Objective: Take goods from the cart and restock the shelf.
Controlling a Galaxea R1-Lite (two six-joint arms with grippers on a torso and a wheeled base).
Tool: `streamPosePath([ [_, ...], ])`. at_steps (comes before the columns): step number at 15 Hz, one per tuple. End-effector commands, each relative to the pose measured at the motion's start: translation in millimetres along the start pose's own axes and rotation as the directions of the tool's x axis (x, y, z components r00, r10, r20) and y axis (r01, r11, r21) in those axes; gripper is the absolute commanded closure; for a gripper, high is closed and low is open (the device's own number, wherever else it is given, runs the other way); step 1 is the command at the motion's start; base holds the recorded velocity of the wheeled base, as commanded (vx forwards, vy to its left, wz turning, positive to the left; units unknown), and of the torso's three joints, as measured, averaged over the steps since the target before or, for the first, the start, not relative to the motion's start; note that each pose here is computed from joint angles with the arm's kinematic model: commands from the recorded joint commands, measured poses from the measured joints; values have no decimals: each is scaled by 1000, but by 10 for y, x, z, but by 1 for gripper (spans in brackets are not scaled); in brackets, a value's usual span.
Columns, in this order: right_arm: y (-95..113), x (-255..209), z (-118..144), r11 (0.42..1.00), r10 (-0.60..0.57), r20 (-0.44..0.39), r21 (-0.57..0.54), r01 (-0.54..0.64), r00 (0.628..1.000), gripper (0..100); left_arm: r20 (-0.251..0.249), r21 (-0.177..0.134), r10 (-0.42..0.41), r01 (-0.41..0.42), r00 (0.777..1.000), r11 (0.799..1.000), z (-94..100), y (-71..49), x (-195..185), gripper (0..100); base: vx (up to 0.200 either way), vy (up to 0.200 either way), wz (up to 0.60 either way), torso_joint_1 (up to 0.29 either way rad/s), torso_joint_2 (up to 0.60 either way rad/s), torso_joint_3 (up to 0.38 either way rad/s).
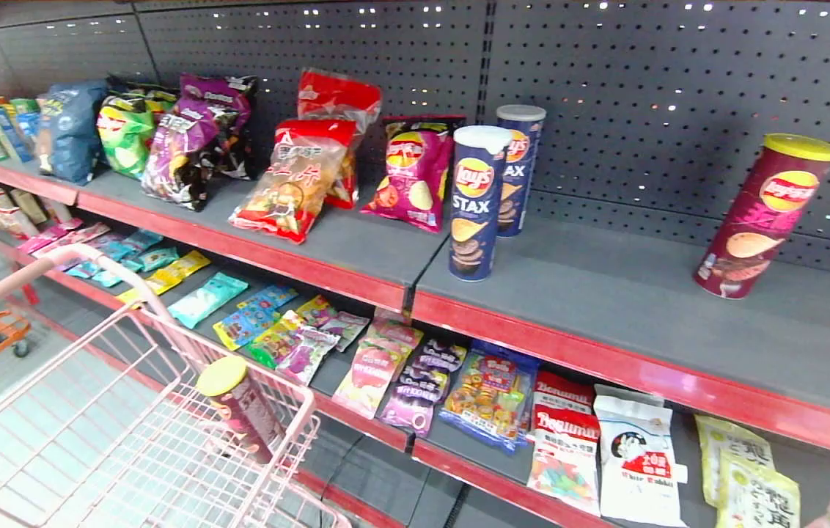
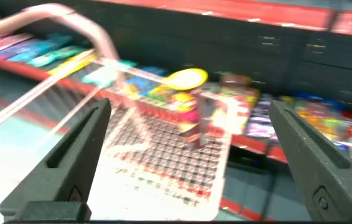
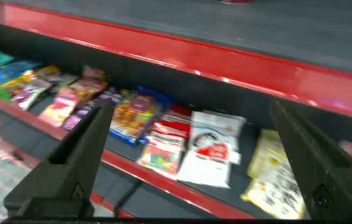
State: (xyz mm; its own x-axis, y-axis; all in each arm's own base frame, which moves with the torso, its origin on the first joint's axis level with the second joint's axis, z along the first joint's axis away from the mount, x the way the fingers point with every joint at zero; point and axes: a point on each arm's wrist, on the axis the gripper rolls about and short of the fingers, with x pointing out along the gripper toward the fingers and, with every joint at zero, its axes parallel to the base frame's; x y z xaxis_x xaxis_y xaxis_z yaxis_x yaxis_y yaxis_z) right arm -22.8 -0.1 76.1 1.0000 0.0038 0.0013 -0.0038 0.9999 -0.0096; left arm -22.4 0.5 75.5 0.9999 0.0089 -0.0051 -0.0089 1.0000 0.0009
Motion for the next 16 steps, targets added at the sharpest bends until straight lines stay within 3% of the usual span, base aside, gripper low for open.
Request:
streamPosePath([
  [1, 0, 1, 0, 1000, 1, -1, 0, -1, 1000, 0, 1, 1, 0, 0, 1000, 1000, 0, 0, 0, 0, 0, 0, 600, -2, 7, -2],
  [7, 0, 1, 0, 1000, 1, -1, 5, -1, 1000, 0, 1, -1, 0, 0, 1000, 1000, 0, 0, 0, 0, 0, 0, 0, -48, 122, 71],
  [16, 0, 1, 0, 1000, 1, -1, 3, -1, 1000, 0, -1, 2, -1, 1, 1000, 1000, 1, 0, 1, 0, 0, 0, 0, -187, 525, 332],
])
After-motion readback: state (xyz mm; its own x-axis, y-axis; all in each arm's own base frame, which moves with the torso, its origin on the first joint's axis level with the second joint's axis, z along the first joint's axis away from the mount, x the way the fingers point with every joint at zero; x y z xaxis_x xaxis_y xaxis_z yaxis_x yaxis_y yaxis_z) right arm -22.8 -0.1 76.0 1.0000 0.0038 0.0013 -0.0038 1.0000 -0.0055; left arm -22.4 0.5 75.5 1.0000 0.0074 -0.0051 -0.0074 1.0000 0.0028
